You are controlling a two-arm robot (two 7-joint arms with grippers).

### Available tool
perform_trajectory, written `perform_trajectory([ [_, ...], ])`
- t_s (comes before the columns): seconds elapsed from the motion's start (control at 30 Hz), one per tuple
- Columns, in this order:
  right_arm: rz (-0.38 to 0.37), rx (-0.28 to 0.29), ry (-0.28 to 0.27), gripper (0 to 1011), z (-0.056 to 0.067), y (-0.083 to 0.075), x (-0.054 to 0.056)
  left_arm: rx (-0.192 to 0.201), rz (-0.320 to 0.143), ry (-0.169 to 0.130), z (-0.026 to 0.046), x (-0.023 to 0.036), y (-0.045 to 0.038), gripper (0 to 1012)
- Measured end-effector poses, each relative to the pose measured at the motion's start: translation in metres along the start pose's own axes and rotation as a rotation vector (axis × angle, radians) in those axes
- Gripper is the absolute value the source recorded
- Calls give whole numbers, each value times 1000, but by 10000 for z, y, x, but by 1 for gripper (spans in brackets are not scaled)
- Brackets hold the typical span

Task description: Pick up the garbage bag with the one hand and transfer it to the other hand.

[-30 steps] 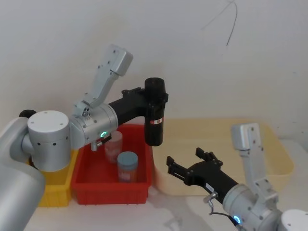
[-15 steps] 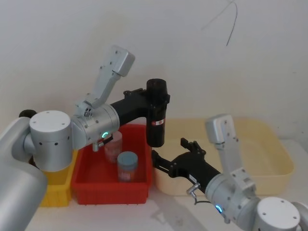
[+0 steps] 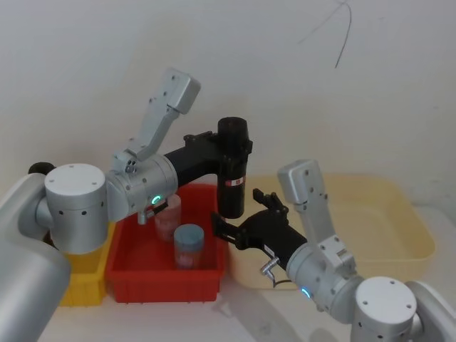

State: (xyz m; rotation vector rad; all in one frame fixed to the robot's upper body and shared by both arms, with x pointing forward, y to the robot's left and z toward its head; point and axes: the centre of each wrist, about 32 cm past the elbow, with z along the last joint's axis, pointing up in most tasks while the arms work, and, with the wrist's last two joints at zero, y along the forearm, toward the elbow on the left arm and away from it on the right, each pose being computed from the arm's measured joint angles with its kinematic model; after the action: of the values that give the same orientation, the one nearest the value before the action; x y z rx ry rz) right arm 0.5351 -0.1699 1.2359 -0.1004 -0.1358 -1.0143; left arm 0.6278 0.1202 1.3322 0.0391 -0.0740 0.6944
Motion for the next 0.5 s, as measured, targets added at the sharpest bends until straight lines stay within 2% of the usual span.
perform_trajectory([
  [0.5,-18,-6,-56,1000,37,141,102,0,-1,0,1,-2,-4,497],
])
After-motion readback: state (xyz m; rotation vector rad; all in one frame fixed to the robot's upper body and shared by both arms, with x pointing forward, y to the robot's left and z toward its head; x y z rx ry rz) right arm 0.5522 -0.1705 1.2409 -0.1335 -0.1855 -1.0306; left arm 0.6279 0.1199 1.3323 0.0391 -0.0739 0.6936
